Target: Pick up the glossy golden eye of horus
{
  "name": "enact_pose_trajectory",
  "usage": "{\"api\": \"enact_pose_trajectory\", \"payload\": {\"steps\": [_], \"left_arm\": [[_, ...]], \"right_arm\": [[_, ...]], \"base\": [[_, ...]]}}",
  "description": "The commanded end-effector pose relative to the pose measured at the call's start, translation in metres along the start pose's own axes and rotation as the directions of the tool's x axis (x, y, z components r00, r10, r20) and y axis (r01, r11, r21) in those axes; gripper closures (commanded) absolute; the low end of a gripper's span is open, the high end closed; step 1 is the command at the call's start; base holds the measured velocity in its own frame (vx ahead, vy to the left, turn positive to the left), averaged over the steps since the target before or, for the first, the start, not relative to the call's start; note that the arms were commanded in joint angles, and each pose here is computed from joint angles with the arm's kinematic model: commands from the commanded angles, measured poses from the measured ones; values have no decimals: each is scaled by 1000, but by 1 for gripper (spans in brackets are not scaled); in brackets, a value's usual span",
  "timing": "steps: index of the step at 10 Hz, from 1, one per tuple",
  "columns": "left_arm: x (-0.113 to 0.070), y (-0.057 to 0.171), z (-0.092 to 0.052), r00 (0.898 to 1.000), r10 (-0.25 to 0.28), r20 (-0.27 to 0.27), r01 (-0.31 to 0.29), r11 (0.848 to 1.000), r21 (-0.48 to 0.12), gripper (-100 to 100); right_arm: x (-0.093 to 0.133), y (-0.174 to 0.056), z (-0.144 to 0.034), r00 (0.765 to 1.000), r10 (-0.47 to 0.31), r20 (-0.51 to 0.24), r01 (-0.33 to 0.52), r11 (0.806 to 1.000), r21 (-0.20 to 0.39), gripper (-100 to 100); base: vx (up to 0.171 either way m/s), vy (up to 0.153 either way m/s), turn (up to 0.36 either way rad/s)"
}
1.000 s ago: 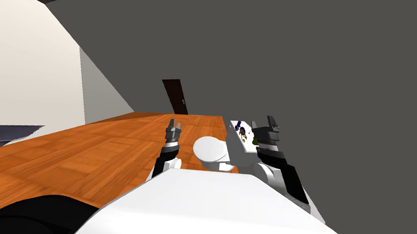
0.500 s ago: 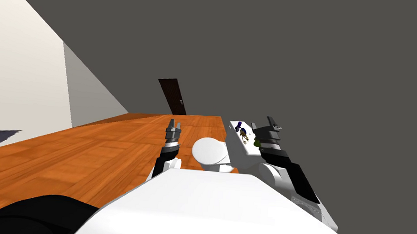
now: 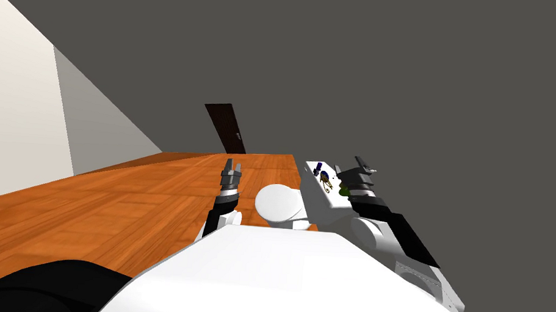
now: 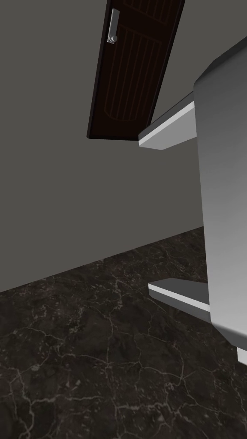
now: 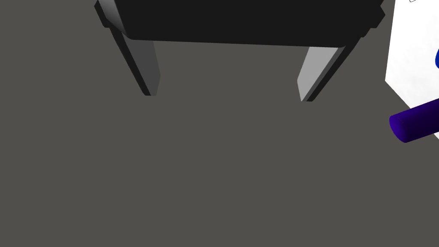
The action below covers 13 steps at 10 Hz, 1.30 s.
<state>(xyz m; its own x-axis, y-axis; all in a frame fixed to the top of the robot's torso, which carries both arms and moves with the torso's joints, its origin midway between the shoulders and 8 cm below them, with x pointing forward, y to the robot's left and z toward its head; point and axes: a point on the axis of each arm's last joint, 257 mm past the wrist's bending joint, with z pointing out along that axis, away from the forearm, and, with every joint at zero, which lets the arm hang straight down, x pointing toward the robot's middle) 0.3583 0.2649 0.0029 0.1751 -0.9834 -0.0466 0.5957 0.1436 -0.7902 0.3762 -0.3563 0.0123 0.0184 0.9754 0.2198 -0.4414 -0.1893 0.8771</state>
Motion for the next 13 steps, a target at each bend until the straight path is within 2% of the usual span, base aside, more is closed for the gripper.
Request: {"api": "enact_pose_trajectory", "payload": {"steps": [1,2,4,11,13], "left_arm": [[0,0,0,1000,0,0,0,1000,0,0],[0,0,0,1000,0,0,0,1000,0,0],[0,0,0,1000,0,0,0,1000,0,0],[0,0,0,1000,0,0,0,1000,0,0],[0,0,0,1000,0,0,0,1000,0,0]], "right_arm": [[-4,-10,-1,1000,7,8,-8,999,40,-100],[-12,-11,1,998,57,17,-58,996,69,-100],[-13,-21,0,998,57,25,-59,993,107,-100],[-13,-21,0,998,57,25,-59,993,107,-100],[-19,-17,3,993,113,25,-115,983,141,-100]], "base": [[0,7,-21],[1,32,-91],[0,18,-51],[0,1,-2],[0,33,-94]]}}
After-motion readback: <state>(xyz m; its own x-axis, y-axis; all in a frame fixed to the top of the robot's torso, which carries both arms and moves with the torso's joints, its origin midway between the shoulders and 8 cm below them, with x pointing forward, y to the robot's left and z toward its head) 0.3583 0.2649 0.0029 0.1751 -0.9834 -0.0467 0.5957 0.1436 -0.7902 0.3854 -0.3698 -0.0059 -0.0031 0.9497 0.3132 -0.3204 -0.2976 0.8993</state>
